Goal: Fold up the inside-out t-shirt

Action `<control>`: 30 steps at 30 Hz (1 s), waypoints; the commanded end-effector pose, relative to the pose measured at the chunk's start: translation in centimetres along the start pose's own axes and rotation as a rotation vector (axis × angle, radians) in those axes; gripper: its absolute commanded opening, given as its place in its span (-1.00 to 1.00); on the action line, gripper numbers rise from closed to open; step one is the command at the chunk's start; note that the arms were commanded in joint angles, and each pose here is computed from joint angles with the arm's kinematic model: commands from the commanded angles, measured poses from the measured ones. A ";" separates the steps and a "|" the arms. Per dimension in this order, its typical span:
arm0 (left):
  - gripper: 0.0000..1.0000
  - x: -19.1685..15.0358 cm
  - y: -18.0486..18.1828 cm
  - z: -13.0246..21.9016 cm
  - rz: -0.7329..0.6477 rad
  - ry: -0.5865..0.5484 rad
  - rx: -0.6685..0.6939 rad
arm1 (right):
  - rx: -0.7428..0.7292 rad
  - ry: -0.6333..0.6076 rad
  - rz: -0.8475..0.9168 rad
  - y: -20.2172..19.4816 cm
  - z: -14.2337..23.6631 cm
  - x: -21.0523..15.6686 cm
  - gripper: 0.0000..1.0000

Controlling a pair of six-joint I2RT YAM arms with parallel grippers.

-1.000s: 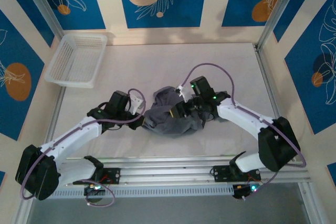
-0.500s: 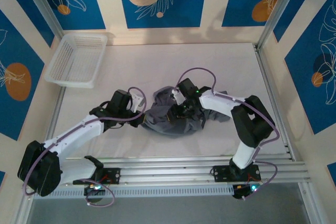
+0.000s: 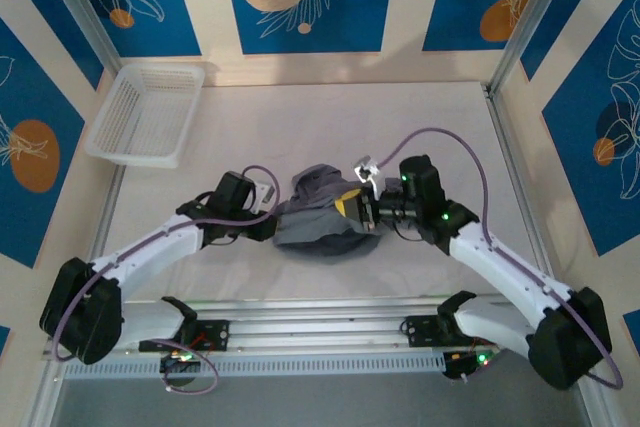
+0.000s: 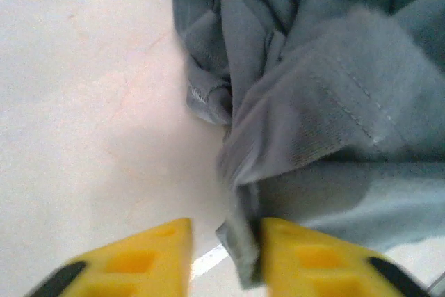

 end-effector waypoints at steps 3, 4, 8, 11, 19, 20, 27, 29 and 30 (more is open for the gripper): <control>0.10 4.5 -3.8 5.9 -0.174 -0.202 -0.164 | 0.107 -0.025 0.082 1.0 -0.1 -0.9 -1.00; 0.16 4.9 -5.1 6.7 -0.246 -0.208 -0.237 | 0.112 -0.027 0.082 1.1 -0.1 -0.9 -1.00; 0.18 5.2 -8.0 7.1 -0.374 -0.077 -0.408 | 0.150 -0.022 0.094 1.6 0.2 -1.1 -1.00; 0.18 5.8 -8.6 5.4 -0.388 0.017 -0.447 | 0.181 -0.011 0.109 2.2 0.4 -1.5 -1.00; 0.45 6.6 -11.4 -0.8 -0.304 0.210 -0.687 | 0.185 -0.001 0.124 2.6 0.8 -1.8 -1.00; 0.48 6.3 -11.8 -1.2 -0.314 0.236 -0.707 | 0.181 -0.002 0.125 2.6 0.9 -1.8 -1.00; -0.13 5.0 -13.3 -1.6 -0.318 0.325 -0.858 | 0.117 -0.003 0.129 2.1 0.9 -2.1 -1.00; -1.00 5.4 -13.4 -1.6 -0.292 0.329 -0.851 | 0.041 0.016 0.121 1.2 0.9 -2.8 -1.00; -1.00 5.9 -13.2 -1.6 -0.268 0.319 -0.830 | -0.024 0.035 0.113 0.4 0.9 -3.4 -0.87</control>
Point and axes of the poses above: each hand's point on the last joint's axis, 136 mm out from that joint toward the fingers, its own z axis back along the fingers, its own y axis along the line the jaws close on, x = y × z, the point moved 4 cm from there along z, back along the fingers, and after that the axes turned 6 degrees about z, right-handed, at the moved point
